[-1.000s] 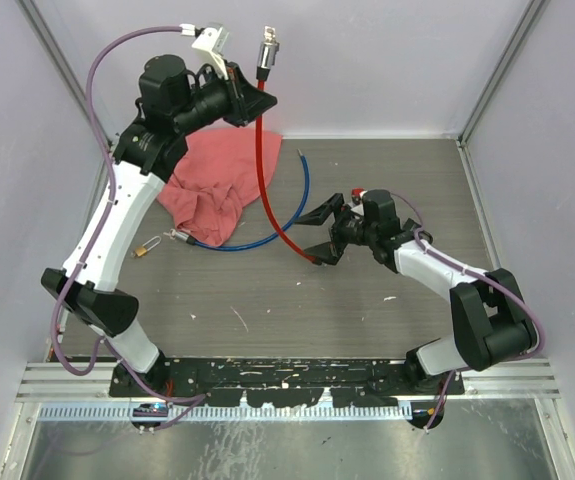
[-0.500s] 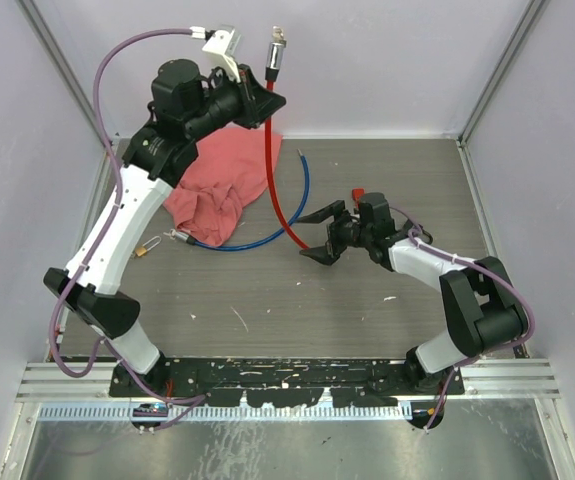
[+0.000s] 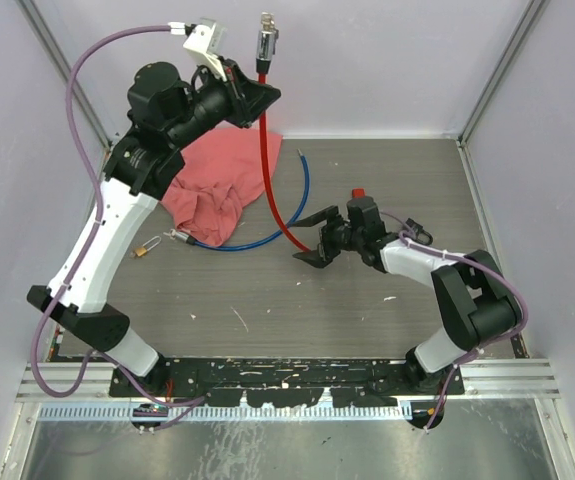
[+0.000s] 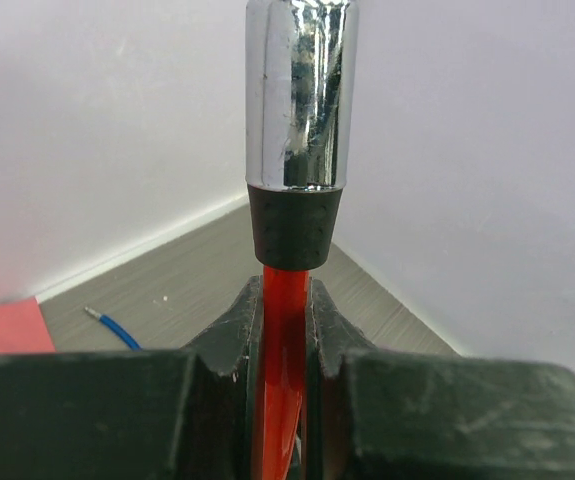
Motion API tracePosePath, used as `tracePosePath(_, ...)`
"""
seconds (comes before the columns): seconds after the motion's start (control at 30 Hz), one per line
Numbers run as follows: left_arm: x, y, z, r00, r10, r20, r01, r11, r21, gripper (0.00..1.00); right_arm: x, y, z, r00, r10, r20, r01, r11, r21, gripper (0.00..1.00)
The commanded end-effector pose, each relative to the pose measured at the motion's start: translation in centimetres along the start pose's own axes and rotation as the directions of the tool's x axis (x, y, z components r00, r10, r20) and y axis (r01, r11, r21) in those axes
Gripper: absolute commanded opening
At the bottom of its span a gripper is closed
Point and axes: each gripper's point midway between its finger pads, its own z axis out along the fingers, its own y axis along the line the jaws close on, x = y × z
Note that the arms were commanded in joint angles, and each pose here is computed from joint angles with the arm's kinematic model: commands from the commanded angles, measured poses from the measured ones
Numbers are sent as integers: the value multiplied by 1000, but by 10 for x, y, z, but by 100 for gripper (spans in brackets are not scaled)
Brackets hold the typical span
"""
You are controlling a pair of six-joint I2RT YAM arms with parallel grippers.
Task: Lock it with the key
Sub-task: Lock the lock.
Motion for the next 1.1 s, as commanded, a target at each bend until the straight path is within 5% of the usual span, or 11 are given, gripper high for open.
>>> tracePosePath(0.0, -70, -32, -26, 976, 20, 217, -37, 997, 73, 0, 10, 22, 8, 1000, -25, -10, 25, 999, -46, 81)
tracePosePath(0.23, -72, -42, -32, 973, -3, 232, -24, 993, 117, 0, 13, 38, 18, 999, -12, -33, 10, 997, -77, 74)
tracePosePath(0.5, -50, -37, -37, 979, -10, 202, -13, 993, 114, 0, 11, 67, 9, 998, -48, -42, 39, 979, -198, 43)
tracePosePath(0.63, -32, -34, -37, 985, -23, 169, 3, 993, 119, 0, 6, 82, 0, 996, -90, -26, 80, 960, -267, 16)
tracePosePath(0.77, -13, -35, -43, 990, -47, 133, 30, 991, 132, 0, -8, 104, -13, 970, -234, 66, 243, 913, -329, 1)
tracePosePath(0.93, 29, -29, -49, 995, -95, 18, 92, 988, 125, 0, -24, 132, -27, 796, -553, 245, 605, 736, -304, 1)
tracePosePath(1.07, 75, -20, -57, 986, -128, -111, 138, 987, 88, 0, -17, 148, -40, 478, -806, 349, 878, 431, -207, 1)
